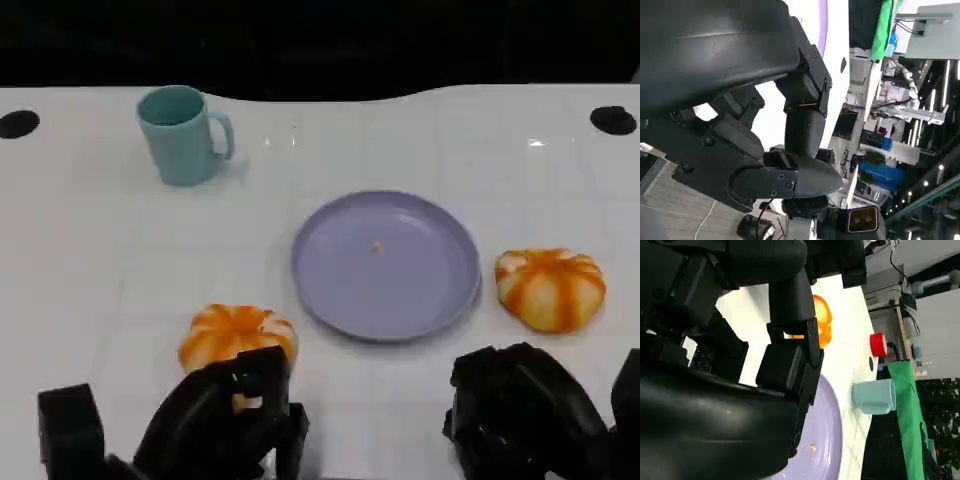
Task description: Grasp the bread from the table and place it into the plate.
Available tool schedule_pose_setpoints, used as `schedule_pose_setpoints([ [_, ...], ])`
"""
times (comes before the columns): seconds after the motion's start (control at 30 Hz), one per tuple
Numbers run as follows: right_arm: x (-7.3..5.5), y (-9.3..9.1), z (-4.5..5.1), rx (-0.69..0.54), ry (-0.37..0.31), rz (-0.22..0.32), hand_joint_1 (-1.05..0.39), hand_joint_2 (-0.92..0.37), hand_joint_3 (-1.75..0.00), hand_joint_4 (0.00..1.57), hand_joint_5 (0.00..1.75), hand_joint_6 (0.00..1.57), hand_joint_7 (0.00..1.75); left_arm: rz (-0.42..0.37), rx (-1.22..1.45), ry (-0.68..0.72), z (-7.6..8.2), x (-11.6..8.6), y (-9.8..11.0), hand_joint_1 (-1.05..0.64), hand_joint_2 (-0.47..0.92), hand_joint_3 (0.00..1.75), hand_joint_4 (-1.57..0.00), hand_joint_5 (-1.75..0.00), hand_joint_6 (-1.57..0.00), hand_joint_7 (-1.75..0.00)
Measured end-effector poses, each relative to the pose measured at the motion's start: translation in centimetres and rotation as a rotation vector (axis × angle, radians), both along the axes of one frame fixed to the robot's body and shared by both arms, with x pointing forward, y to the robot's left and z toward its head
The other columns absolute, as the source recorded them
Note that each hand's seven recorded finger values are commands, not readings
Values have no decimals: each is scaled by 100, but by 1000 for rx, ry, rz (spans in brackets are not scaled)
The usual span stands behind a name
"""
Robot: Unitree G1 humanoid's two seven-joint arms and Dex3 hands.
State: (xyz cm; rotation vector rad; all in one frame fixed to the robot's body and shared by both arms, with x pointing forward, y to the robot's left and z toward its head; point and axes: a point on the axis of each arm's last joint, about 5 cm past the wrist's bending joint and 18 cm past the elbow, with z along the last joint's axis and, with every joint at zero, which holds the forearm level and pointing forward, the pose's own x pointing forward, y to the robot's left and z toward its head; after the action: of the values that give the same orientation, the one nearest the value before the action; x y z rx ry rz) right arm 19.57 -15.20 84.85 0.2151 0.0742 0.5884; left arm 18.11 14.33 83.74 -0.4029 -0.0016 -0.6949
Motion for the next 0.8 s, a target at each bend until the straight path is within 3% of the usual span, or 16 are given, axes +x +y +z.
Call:
schedule_pose_setpoints([
  [0.17,-4,2,7,-8,-2,-9,-105,-2,-142,152,134,157,103,-3,-3,8,-3,-1,-1,-74,75,41,-100,-175,-90,-160],
  [0.8,-17,-3,5,-9,-1,-13,-105,-1,-142,151,134,157,103,-2,-4,1,7,3,-5,-74,78,35,-100,-175,-90,-160],
])
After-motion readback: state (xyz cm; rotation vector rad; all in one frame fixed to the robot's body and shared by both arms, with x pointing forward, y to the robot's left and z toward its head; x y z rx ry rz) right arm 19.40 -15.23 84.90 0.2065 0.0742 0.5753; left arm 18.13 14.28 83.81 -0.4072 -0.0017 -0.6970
